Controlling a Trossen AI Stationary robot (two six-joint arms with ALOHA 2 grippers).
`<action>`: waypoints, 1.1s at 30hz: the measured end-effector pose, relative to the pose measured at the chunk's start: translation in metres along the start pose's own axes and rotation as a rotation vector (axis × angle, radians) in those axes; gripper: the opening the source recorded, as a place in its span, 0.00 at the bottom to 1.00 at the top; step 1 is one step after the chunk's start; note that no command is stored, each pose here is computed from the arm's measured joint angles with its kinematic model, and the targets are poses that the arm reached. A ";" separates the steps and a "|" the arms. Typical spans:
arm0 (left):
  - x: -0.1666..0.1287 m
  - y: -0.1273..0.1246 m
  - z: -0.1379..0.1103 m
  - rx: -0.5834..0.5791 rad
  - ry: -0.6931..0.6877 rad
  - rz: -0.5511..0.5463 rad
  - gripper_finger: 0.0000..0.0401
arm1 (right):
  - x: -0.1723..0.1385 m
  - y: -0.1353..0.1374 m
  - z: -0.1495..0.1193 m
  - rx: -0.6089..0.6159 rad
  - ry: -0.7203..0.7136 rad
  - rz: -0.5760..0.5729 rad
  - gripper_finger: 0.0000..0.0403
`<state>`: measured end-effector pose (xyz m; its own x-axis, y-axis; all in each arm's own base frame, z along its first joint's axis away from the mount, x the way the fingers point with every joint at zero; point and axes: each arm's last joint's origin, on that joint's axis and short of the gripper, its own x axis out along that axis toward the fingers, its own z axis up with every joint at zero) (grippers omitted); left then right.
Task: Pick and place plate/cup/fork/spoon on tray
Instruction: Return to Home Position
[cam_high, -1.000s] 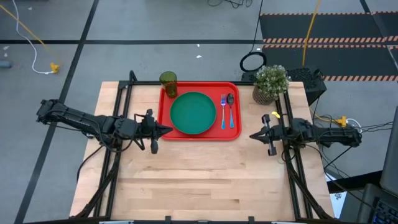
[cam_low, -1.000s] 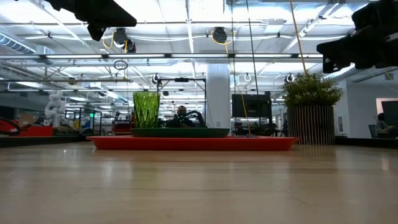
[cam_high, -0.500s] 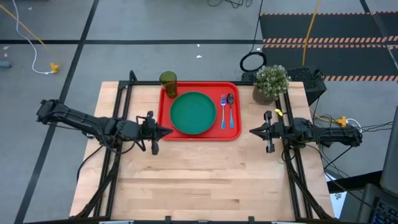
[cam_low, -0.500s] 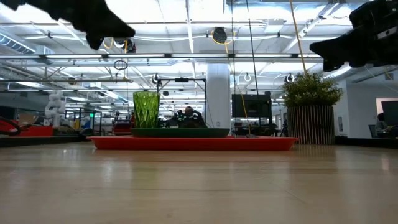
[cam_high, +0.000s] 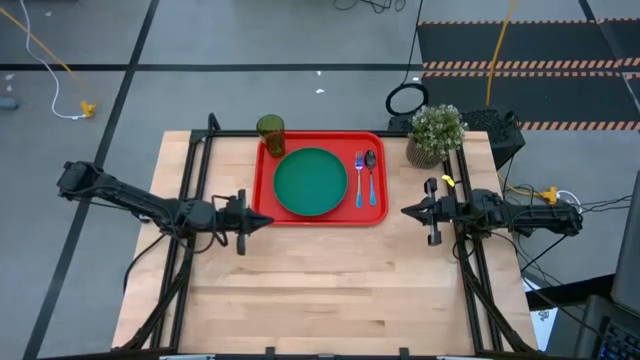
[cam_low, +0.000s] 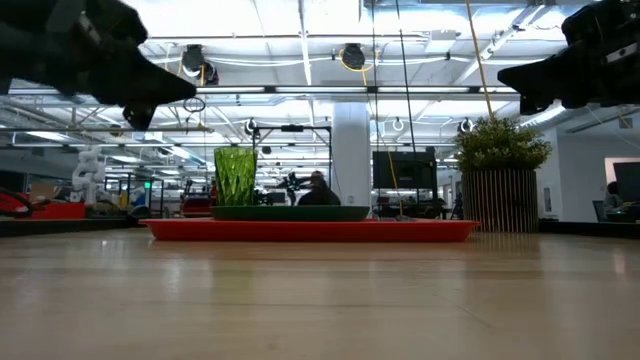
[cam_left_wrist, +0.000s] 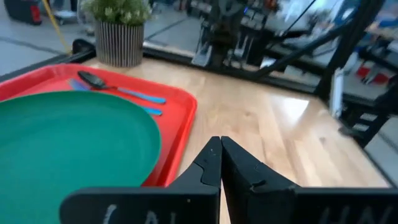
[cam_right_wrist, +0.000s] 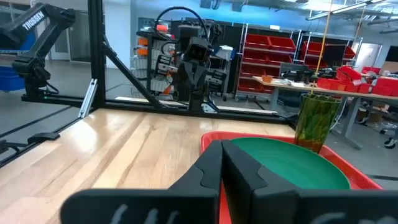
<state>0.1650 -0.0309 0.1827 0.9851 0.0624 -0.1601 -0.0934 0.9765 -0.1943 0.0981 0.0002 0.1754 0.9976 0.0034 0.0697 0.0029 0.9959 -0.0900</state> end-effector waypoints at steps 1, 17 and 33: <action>-0.003 0.002 -0.003 -0.005 -0.019 -0.012 0.00 | 0.000 0.000 0.000 0.000 0.000 0.000 0.00; -0.033 0.012 -0.022 0.111 -0.109 -0.150 0.00 | 0.000 0.000 0.000 0.000 -0.002 -0.001 0.00; -0.061 0.021 -0.024 0.199 -0.109 -0.210 0.00 | 0.000 0.000 0.000 0.000 -0.002 -0.001 0.00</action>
<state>0.0994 -0.0190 0.1646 0.9905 -0.1338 -0.0300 0.1334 0.9909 -0.0171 0.0981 0.0002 0.1756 0.9974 0.0027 0.0716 0.0038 0.9959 -0.0899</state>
